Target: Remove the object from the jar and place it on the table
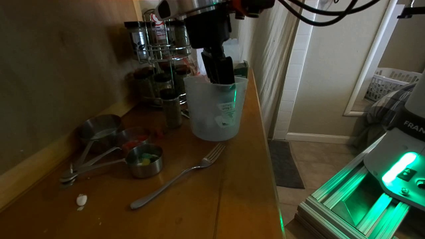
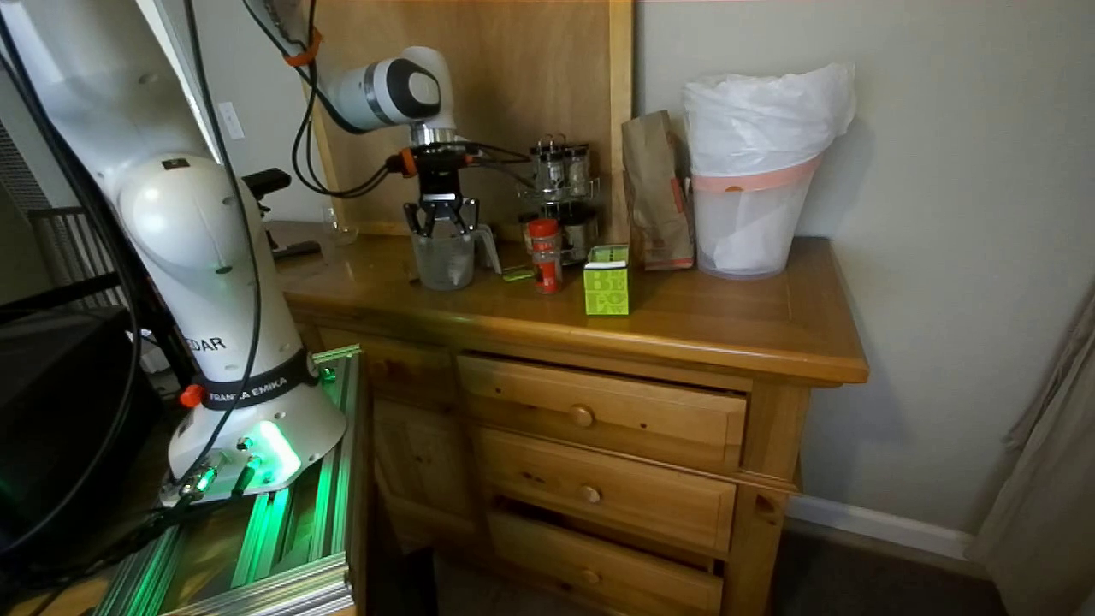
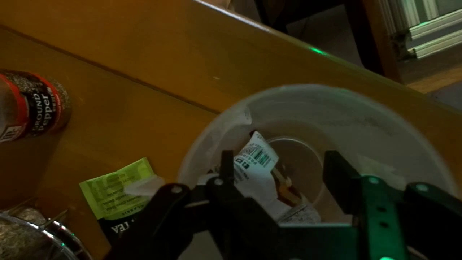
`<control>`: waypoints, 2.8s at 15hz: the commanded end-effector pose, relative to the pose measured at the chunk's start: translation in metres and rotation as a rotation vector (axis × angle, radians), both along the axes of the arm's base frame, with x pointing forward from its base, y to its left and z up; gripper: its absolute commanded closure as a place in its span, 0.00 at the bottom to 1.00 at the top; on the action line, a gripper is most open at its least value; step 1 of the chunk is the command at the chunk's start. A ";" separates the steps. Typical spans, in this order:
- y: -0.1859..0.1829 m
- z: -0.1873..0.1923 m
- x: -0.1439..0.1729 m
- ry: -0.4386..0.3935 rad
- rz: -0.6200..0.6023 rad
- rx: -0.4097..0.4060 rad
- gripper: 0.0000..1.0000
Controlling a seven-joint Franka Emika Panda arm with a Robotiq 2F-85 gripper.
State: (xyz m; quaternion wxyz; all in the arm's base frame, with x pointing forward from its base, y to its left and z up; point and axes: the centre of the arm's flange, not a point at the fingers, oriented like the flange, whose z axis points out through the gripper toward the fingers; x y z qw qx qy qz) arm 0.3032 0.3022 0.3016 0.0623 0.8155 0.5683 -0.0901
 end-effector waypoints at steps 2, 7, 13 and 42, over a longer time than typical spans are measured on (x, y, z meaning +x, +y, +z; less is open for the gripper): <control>0.005 -0.022 0.012 -0.001 0.105 -0.018 0.61; 0.008 -0.017 0.013 -0.027 0.146 -0.007 0.96; 0.013 0.014 0.010 -0.137 0.158 0.024 1.00; 0.002 -0.013 -0.002 0.157 0.183 0.185 0.00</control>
